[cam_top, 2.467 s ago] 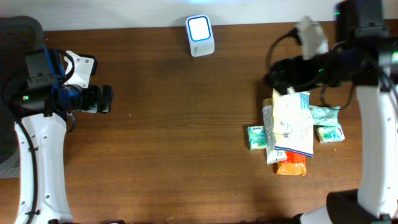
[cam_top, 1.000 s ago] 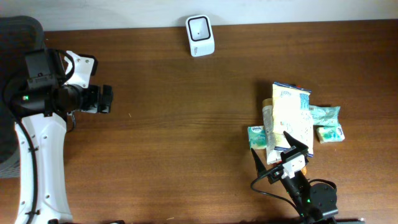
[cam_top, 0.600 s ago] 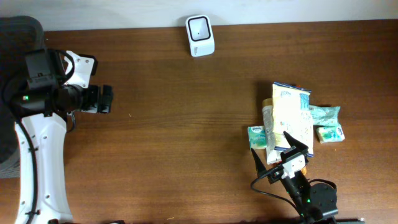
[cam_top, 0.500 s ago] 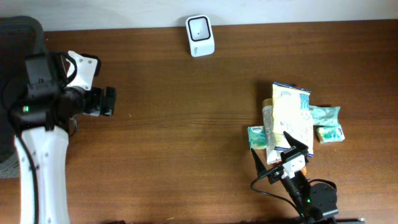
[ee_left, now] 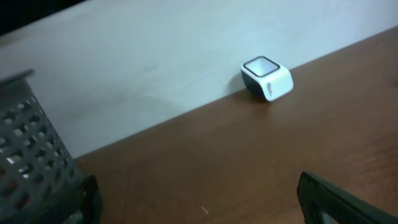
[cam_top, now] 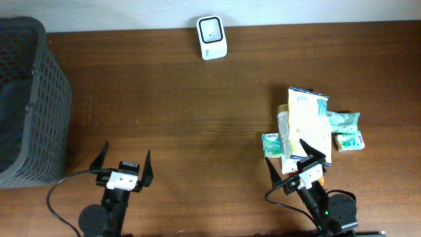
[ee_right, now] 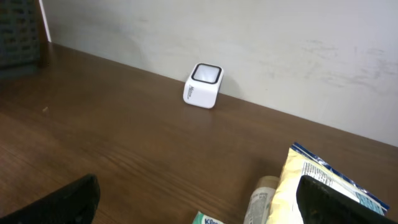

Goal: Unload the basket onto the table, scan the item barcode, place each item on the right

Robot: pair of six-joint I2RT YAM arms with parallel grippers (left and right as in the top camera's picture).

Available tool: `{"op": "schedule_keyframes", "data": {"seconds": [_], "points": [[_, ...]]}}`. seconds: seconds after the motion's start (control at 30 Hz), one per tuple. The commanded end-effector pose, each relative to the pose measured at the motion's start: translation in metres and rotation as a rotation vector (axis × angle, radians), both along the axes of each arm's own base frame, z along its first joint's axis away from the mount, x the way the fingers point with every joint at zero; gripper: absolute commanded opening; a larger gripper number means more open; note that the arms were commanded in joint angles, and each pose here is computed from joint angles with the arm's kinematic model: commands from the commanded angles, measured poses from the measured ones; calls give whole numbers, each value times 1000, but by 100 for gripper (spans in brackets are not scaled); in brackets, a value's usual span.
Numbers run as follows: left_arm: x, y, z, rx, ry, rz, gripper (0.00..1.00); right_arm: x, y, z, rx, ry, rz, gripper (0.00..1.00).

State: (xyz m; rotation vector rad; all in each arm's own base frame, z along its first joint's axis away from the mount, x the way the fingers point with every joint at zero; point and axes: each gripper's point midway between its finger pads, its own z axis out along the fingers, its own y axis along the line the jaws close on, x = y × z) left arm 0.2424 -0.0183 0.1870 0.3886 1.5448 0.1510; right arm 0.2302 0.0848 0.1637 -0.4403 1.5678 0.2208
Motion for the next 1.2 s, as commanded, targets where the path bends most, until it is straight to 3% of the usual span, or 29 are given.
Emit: {"op": "schedule_keyframes", "data": {"seconds": [0.0, 0.1, 0.13, 1.17], "points": [[3, 9, -25, -19, 38, 55, 99, -1, 1, -2, 4, 2, 10, 99], [3, 21, -27, -27, 47, 125, 99, -1, 1, -2, 4, 2, 10, 99], [3, 29, -29, -98, 57, 174, 99, -1, 1, -2, 4, 2, 10, 99], [3, 29, -28, -98, 56, 172, 99, -1, 1, -2, 4, 2, 10, 99]]}}
